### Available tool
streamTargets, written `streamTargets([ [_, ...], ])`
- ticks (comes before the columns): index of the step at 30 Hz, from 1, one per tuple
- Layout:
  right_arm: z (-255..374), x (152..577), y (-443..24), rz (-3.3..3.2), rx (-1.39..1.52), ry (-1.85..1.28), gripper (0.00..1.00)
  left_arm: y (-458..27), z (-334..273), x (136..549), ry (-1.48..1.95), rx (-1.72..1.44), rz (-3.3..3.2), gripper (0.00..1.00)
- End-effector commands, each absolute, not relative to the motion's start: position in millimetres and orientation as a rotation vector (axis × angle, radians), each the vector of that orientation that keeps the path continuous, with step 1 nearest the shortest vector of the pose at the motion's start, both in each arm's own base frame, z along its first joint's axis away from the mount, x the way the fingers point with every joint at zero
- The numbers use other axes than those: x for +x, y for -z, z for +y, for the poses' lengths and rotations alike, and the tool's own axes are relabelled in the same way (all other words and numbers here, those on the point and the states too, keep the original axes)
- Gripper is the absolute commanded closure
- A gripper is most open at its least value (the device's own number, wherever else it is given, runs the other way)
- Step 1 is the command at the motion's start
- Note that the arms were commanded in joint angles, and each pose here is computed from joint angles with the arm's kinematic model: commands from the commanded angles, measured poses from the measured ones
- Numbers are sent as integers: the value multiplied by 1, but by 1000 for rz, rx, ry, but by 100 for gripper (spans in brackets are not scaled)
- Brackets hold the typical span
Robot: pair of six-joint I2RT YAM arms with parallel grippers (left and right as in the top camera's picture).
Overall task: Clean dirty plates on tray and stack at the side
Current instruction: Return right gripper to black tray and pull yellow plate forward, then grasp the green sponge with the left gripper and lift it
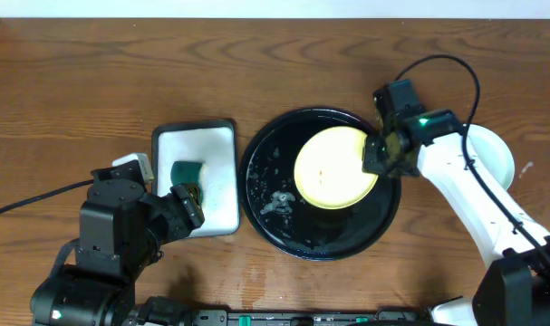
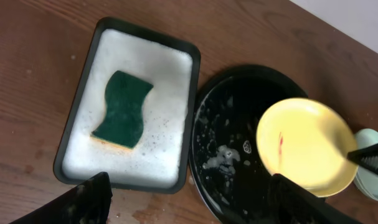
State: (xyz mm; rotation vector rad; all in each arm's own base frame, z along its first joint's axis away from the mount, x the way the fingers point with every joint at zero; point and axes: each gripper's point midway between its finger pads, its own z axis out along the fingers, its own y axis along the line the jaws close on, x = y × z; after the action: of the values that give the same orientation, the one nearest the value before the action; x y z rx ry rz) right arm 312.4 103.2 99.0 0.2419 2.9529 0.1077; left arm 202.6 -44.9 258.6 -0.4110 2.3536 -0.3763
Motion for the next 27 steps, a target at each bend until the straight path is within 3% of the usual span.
streamTargets([
  [1, 110, 294, -72, 2994, 484, -75, 99, -263, -46, 202, 386, -402, 2346, 19],
  [9, 115, 275, -33, 2970, 721, -97, 99, -263, -46, 202, 386, -402, 2345, 19],
  [12, 117, 286, -41, 2989, 357, -117, 79, -263, -45, 202, 385, -402, 2345, 19],
  [15, 118, 297, -63, 2968, -36, -109, 69, -263, -46, 202, 385, -401, 2346, 19],
  [18, 116, 303, -84, 2937, -228, -91, 58, -263, -46, 202, 386, -402, 2345, 19],
  [22, 113, 299, -84, 2957, -231, -103, 57, -263, -45, 202, 385, -402, 2346, 19],
  [27, 110, 290, -53, 2997, -231, -88, 58, -263, -46, 202, 386, -401, 2345, 19],
])
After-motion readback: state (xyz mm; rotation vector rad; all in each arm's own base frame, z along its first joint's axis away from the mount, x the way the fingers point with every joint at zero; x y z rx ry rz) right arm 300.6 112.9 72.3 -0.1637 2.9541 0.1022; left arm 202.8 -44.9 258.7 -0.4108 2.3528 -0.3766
